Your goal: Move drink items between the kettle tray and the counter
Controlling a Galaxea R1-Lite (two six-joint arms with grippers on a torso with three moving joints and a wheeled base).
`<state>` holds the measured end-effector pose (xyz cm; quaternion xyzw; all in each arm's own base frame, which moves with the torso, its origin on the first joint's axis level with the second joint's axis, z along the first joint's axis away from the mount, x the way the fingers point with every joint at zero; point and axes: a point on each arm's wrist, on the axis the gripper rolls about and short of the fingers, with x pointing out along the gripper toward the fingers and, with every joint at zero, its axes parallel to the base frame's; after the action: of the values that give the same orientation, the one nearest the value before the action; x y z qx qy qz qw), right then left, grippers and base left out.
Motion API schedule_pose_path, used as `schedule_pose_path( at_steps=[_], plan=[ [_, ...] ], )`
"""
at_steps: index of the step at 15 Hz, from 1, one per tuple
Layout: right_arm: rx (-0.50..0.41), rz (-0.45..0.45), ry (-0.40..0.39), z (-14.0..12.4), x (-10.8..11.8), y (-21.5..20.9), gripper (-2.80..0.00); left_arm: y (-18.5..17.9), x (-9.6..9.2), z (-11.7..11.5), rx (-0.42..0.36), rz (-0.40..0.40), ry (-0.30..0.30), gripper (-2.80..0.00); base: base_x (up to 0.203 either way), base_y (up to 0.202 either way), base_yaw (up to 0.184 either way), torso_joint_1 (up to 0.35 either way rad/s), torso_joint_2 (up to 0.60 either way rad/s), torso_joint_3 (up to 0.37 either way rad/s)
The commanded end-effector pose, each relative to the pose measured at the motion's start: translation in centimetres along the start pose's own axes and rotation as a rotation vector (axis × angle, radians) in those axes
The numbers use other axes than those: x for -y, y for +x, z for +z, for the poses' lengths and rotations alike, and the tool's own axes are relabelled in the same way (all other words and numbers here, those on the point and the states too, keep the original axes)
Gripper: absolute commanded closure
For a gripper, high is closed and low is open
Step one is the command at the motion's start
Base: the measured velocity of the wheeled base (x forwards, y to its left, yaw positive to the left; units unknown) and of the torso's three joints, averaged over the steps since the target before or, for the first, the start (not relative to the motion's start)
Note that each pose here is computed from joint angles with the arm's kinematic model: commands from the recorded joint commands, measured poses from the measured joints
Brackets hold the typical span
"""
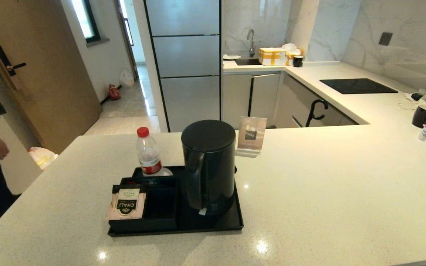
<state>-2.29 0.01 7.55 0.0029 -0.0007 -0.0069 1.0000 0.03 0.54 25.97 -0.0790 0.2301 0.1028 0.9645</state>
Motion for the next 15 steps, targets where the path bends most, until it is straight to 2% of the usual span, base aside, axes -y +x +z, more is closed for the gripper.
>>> schedule_pose_path(
  at_steps=[1,2,3,5,6,7,9,11,12,13,15],
  plan=[
    [0.000,0.000,0.000,0.0,0.0,0.0,0.00,-0.9,-0.3,-0.3,0.026,-0.003,-0.012,0.00,0.000,0.000,0.000,0.000,0.00,0.000],
    [0.000,0.000,0.000,0.0,0.0,0.0,0.00,-1.9,-0.5,-0.6,0.042,-0.024,-0.017,0.00,0.000,0.000,0.000,0.000,0.00,0.000],
    [0.000,0.000,0.000,0.0,0.0,0.0,0.00,-3.6,-0.9,-1.5,0.089,-0.070,-0.018,0.00,0.000,0.000,0.000,0.000,0.00,0.000],
    [0.000,0.000,0.000,0.0,0.0,0.0,0.00,-7.4,-1.8,-4.9,0.221,-0.184,0.001,0.00,0.000,0.000,0.000,0.000,0.00,0.000],
    [0.000,0.000,0.000,0.0,0.0,0.0,0.00,-8.2,-2.0,-6.7,0.248,-0.232,0.023,0.00,0.000,0.000,0.000,0.000,0.00,0.000],
    [0.000,0.000,0.000,0.0,0.0,0.0,0.00,-8.4,-2.0,-7.8,0.244,-0.274,0.048,0.00,0.000,0.000,0.000,0.000,0.00,0.000],
    [-0.001,0.000,0.000,0.0,0.0,0.0,0.00,-7.1,-2.2,-9.8,0.202,-0.265,0.084,0.00,0.000,0.000,0.000,0.000,0.00,0.000],
    [-0.001,0.000,0.000,0.0,0.0,0.0,0.00,-6.3,-2.6,-11.1,0.197,-0.198,0.089,0.00,0.000,0.000,0.000,0.000,0.00,0.000],
    [-0.001,0.000,0.000,0.0,0.0,0.0,0.00,-6.4,-2.7,-11.3,0.216,-0.165,0.082,0.00,0.000,0.000,0.000,0.000,0.00,0.000],
    [-0.001,0.000,0.000,0.0,0.0,0.0,0.00,-6.5,-2.8,-11.6,0.232,-0.173,0.081,0.00,0.000,0.000,0.000,0.000,0.00,0.000],
    [-0.001,0.000,0.000,0.0,0.0,0.0,0.00,-6.1,-2.9,-13.0,0.316,-0.211,0.086,0.00,0.000,0.000,0.000,0.000,0.00,0.000]
  ],
)
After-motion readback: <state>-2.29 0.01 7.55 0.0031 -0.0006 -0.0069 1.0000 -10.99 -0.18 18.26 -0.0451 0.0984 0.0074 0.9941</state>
